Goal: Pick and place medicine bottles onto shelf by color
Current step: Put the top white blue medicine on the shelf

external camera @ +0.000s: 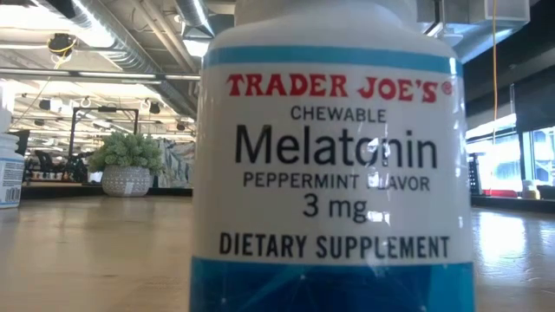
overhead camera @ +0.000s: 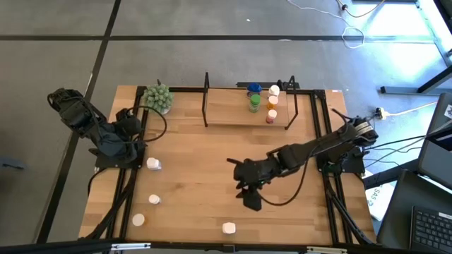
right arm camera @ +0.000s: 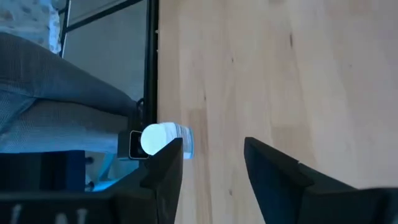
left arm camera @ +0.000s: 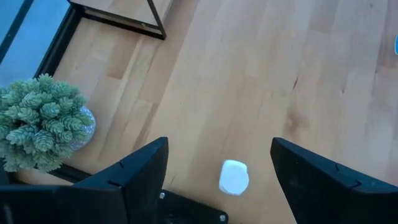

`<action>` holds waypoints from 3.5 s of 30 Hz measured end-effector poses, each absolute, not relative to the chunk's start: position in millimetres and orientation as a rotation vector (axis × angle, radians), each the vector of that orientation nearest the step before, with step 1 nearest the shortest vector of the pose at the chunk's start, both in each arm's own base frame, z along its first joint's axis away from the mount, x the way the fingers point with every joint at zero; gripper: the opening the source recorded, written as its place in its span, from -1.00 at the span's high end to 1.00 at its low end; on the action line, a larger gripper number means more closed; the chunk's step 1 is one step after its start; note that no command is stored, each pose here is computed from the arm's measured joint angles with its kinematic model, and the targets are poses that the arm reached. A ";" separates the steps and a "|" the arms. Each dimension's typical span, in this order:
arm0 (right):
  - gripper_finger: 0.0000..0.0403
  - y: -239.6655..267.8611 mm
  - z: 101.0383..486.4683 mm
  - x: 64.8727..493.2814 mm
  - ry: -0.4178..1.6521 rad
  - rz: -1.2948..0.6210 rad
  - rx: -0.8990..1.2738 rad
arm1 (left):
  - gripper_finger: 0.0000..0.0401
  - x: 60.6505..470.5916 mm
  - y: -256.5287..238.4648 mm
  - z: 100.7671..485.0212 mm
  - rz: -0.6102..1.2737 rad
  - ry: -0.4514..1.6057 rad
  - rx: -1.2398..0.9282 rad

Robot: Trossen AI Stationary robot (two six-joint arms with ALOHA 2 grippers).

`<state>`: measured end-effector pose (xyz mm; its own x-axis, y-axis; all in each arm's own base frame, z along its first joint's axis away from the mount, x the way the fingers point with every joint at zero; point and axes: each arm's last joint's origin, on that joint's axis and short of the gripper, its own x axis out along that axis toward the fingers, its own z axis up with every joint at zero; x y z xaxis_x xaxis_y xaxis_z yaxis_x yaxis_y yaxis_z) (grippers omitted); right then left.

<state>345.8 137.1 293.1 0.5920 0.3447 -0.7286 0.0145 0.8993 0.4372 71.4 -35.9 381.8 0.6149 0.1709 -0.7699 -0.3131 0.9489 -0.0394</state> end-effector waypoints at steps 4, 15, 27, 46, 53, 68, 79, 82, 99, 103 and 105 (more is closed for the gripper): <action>0.14 139.7 287.6 349.1 0.936 0.183 0.454 | -0.39 71.5 -35.8 381.8 0.278 0.865 -0.169; 0.14 139.7 287.4 352.4 0.905 0.138 0.488 | -0.39 72.8 -36.9 382.7 0.232 0.862 -0.103; 0.14 138.3 287.1 352.8 0.889 0.084 0.488 | -0.39 72.8 -36.9 382.6 0.239 0.861 -0.116; 0.14 138.1 287.0 352.7 0.890 0.084 0.484 | -0.39 77.3 -43.0 373.1 0.249 0.942 -0.213; 0.14 138.1 287.0 352.7 0.890 0.085 0.483 | -0.39 82.4 -49.8 338.6 0.324 1.077 -0.293; 0.14 138.1 287.0 352.7 0.890 0.085 0.481 | -0.39 96.0 -60.5 304.7 0.408 1.052 -0.464; 0.14 138.1 287.0 352.7 0.890 0.085 0.482 | -0.39 103.6 -71.0 268.8 0.239 1.164 -0.386; 0.14 138.2 287.0 352.6 0.890 0.085 0.482 | -0.39 102.2 -70.1 260.0 0.238 1.194 -0.343; 0.14 138.1 287.0 352.7 0.889 0.085 0.481 | -0.35 100.9 -68.4 229.5 0.236 1.232 -0.234; 0.14 138.1 287.0 352.7 0.889 0.085 0.481 | -0.35 101.5 -68.5 224.0 0.247 1.223 -0.238; 0.14 138.1 287.0 352.7 0.889 0.085 0.481 | -0.35 102.0 -68.3 222.5 0.263 1.208 -0.246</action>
<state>352.7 138.1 287.0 0.6342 0.2671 -0.7255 0.1248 0.8908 0.4370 102.0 -68.3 222.5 0.3318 0.0692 -0.9408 -0.3288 0.9432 -0.0466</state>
